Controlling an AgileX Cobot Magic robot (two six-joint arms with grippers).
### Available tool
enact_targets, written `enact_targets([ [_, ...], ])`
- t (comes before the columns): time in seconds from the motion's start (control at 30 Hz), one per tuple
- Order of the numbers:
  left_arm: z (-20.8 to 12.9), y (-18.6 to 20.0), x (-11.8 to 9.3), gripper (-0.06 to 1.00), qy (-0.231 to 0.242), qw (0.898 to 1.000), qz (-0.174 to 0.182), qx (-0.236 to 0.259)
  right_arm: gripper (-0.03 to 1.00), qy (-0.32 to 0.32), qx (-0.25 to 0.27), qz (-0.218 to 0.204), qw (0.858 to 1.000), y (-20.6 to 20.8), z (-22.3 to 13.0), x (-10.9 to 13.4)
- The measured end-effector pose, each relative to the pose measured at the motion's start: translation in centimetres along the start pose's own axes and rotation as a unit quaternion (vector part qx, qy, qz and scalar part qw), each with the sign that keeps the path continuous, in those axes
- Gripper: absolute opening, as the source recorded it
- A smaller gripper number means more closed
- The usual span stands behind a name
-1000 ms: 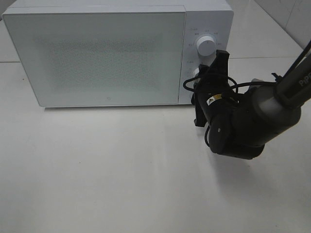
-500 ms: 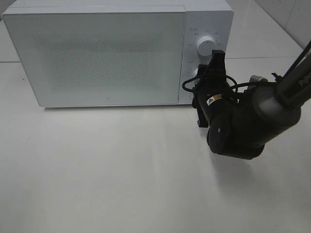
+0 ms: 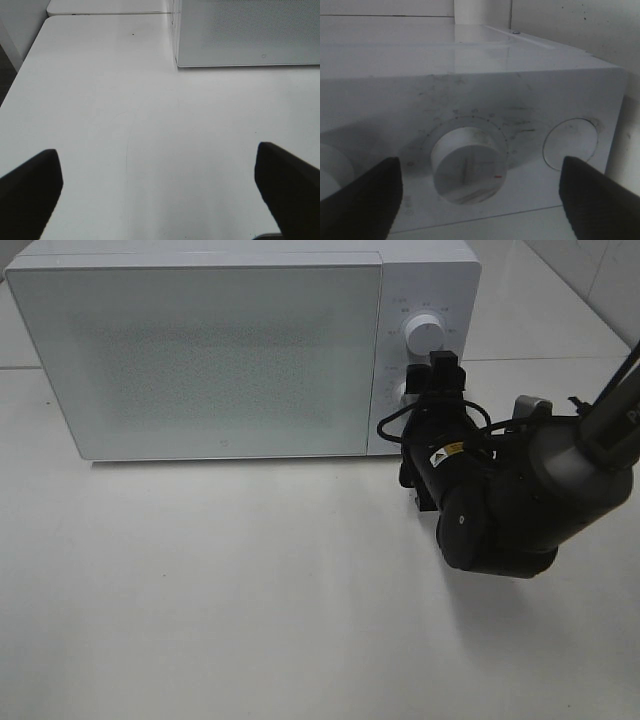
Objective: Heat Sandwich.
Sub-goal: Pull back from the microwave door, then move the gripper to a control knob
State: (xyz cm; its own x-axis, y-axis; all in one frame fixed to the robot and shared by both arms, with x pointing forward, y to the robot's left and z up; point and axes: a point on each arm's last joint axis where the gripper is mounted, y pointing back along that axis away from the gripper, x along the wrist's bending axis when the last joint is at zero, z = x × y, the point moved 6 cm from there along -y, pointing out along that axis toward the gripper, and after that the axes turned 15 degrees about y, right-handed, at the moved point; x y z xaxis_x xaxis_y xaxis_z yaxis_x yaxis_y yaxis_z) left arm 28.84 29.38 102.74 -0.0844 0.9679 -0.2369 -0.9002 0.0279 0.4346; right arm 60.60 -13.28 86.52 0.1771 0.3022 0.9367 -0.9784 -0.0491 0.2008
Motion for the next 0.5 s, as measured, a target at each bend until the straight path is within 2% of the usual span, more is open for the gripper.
enact_targets([
  [0.5, 0.0, 0.0, 0.0, 0.99, 0.000, 1.000, 0.000, 0.000, 0.77, 0.054, 0.073, 0.020, 0.996, 3.6, 0.0, 0.5],
])
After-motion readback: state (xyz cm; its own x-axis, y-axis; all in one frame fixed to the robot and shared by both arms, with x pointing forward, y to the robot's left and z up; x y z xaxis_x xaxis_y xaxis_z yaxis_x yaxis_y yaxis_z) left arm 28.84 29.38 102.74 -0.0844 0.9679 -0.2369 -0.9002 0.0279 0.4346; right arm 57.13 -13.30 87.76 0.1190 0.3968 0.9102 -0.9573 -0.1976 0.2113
